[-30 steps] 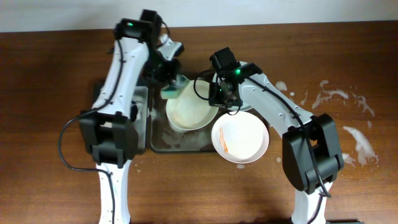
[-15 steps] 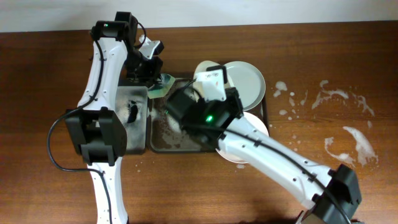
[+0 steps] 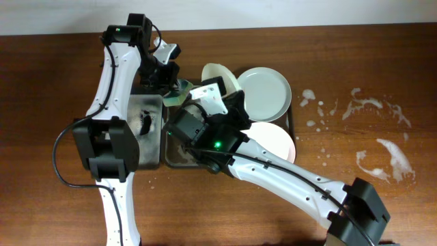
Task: Clean dirty plates on tray and stack at the side
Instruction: 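Lift the cream plate with the right gripper and raise the left gripper away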
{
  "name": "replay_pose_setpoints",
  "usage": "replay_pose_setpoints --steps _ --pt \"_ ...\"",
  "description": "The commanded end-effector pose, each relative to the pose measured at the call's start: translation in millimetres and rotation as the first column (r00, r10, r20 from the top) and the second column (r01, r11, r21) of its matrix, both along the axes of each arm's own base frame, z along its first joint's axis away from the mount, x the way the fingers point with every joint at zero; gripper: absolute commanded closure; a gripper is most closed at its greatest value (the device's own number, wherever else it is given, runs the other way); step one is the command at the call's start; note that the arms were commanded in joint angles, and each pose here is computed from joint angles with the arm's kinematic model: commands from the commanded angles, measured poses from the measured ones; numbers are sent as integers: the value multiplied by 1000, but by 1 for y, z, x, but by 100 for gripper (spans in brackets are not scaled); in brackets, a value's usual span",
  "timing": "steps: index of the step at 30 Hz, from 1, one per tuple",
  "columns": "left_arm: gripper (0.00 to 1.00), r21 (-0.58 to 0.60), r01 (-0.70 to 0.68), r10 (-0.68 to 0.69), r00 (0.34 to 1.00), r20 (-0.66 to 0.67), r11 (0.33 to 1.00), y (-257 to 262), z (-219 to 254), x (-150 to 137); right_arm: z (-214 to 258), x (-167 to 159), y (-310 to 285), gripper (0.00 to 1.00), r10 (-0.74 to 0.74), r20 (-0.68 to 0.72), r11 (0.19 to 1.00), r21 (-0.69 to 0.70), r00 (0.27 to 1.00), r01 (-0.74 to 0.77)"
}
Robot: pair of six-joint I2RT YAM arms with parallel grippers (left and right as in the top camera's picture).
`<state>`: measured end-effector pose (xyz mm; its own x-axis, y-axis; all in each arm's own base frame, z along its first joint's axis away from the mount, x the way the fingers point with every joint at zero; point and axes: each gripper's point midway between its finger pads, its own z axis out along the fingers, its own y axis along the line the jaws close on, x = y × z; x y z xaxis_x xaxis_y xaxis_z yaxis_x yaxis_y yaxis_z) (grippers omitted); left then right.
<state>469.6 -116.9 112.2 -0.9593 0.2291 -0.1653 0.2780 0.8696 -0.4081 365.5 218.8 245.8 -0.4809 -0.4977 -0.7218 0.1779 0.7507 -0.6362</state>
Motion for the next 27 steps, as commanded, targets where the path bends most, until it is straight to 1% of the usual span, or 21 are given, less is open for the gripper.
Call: replay_pose_setpoints --steps 1,3,6,10,27 --pt "100 -17 18 -18 1000 12 1000 -2 0 1 26 -1 -11 96 -56 85 984 -162 995 69" --pt "100 -18 18 -18 1000 25 1000 -3 0 4 31 2 -6 96 -41 76 977 -206 996 56" --pt "100 -19 18 -17 999 29 1000 -3 0 5 39 7 1 96 -30 90 978 -205 996 48" --pt "100 -19 18 -18 999 38 1000 -3 0 7 61 5 -5 96 -103 169 963 -228 980 141" --pt "100 -20 18 -17 999 47 1000 -3 1 9 59 6 -3 96 -91 161 967 -222 983 126"
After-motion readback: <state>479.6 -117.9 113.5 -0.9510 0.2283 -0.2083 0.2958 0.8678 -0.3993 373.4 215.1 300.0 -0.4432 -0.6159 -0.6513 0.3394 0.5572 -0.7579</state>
